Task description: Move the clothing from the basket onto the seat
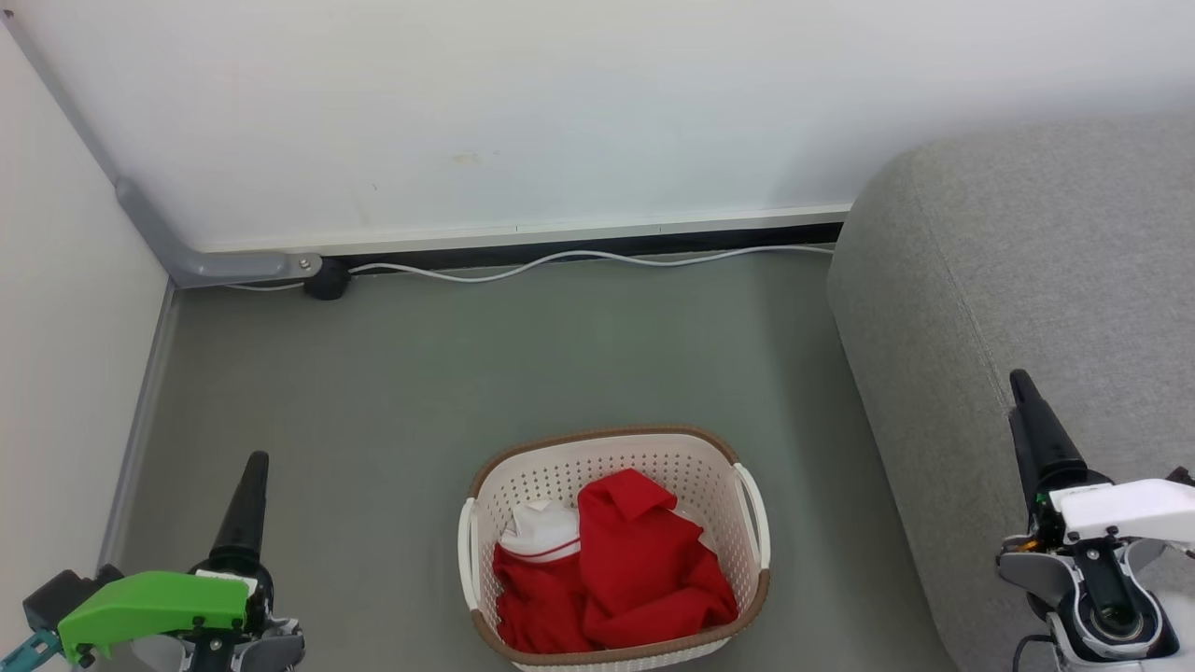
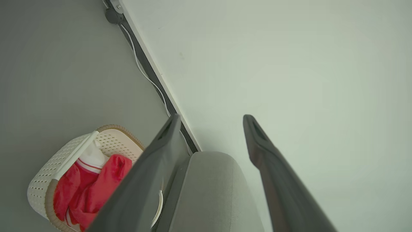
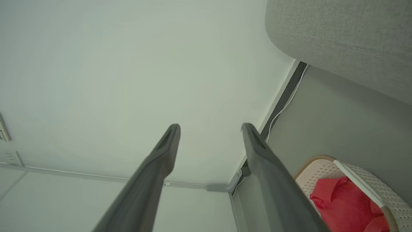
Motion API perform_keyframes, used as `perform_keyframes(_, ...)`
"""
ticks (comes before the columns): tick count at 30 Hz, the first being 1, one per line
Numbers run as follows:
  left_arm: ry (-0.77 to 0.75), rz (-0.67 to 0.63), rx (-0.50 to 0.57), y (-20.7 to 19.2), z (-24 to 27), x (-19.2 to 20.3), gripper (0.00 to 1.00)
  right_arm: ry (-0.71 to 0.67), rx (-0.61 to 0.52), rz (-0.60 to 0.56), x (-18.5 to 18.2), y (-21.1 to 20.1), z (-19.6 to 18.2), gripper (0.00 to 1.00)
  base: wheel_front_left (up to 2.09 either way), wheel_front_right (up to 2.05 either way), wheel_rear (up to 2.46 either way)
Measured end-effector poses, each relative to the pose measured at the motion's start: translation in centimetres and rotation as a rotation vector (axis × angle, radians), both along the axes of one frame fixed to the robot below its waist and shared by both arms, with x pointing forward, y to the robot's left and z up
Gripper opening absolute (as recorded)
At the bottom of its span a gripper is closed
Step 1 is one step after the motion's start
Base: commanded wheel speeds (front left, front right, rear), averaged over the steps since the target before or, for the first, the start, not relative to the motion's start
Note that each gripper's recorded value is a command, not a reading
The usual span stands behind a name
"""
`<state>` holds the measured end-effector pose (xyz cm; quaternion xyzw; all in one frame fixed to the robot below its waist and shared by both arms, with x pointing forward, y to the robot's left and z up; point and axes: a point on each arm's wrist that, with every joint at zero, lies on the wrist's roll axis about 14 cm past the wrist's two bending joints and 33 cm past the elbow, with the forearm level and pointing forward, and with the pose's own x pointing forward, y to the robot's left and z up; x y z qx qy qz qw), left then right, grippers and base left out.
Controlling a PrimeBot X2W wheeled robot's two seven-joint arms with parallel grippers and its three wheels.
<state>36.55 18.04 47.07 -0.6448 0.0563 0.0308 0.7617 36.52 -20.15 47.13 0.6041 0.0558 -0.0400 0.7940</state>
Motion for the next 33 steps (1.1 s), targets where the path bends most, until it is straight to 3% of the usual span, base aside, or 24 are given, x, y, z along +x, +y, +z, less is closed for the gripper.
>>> perform_keyframes(33, -0.054, -0.064, 0.481, -1.5, 1.3, 0.2, 1.00, 0.008, -0.577, 0.184, -0.3, 4.0, -0.6, 1.00, 0.00, 0.00, 0.00)
